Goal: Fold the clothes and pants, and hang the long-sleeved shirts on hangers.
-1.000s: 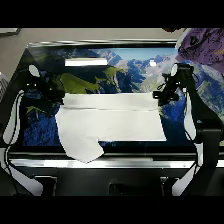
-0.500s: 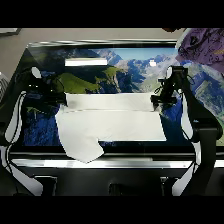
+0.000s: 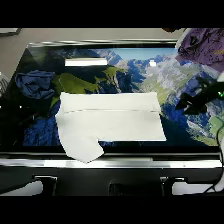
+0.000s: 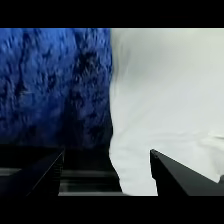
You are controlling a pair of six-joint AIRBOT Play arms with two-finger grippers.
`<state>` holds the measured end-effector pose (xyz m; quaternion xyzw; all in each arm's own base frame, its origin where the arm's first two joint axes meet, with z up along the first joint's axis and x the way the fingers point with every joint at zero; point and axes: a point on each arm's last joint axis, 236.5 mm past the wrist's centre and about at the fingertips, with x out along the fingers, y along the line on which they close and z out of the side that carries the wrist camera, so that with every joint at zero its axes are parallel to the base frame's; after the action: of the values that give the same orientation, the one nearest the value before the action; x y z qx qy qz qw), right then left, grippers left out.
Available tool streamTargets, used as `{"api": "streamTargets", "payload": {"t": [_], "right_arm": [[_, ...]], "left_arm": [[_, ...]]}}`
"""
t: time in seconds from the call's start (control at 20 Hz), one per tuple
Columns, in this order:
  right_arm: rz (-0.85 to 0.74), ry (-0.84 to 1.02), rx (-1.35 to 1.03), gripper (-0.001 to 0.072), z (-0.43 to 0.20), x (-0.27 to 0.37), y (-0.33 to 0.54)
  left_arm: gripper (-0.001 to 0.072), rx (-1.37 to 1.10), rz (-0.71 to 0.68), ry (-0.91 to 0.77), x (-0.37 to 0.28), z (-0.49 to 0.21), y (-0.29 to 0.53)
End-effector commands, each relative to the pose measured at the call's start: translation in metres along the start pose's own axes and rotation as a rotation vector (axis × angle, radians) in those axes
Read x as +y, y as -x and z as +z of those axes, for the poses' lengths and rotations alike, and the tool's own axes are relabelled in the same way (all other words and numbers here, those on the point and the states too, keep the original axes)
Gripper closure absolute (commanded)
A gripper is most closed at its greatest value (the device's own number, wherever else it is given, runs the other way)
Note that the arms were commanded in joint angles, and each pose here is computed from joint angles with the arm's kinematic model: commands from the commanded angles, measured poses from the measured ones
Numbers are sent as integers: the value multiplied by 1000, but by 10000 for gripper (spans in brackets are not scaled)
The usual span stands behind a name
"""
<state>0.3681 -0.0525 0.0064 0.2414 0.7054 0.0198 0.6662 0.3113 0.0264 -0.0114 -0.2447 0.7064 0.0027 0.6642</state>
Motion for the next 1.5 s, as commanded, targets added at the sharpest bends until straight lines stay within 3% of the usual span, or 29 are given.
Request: {"api": "streamTargets", "payload": {"t": [0.0,0.2,0.4,0.95,1.0,1.05,1.1,1.45], "right_arm": [[161,-108,-55,235,-42,-10,-20],[183,-122,6,235,-78,-8,-53],[200,-124,-5,235,-76,-4,-54],[204,-125,-9,236,-75,-4,-54],[205,-124,-4,236,-76,-3,-54],[206,-123,3,236,-78,-3,-54],[207,-121,10,235,-80,-3,-54],[149,-199,36,214,-83,-42,-64]], "left_arm": [[93,-31,-172,144,-3,-77,-45],[95,9,-269,192,-17,-141,-86],[95,18,-331,182,-26,-155,-101],[116,91,-309,126,-35,-160,-128],[150,103,-302,116,-37,-162,-132],[384,113,-297,109,-38,-164,-134],[668,117,-296,107,-38,-164,-135],[691,116,-296,108,-38,-164,-134]]}}
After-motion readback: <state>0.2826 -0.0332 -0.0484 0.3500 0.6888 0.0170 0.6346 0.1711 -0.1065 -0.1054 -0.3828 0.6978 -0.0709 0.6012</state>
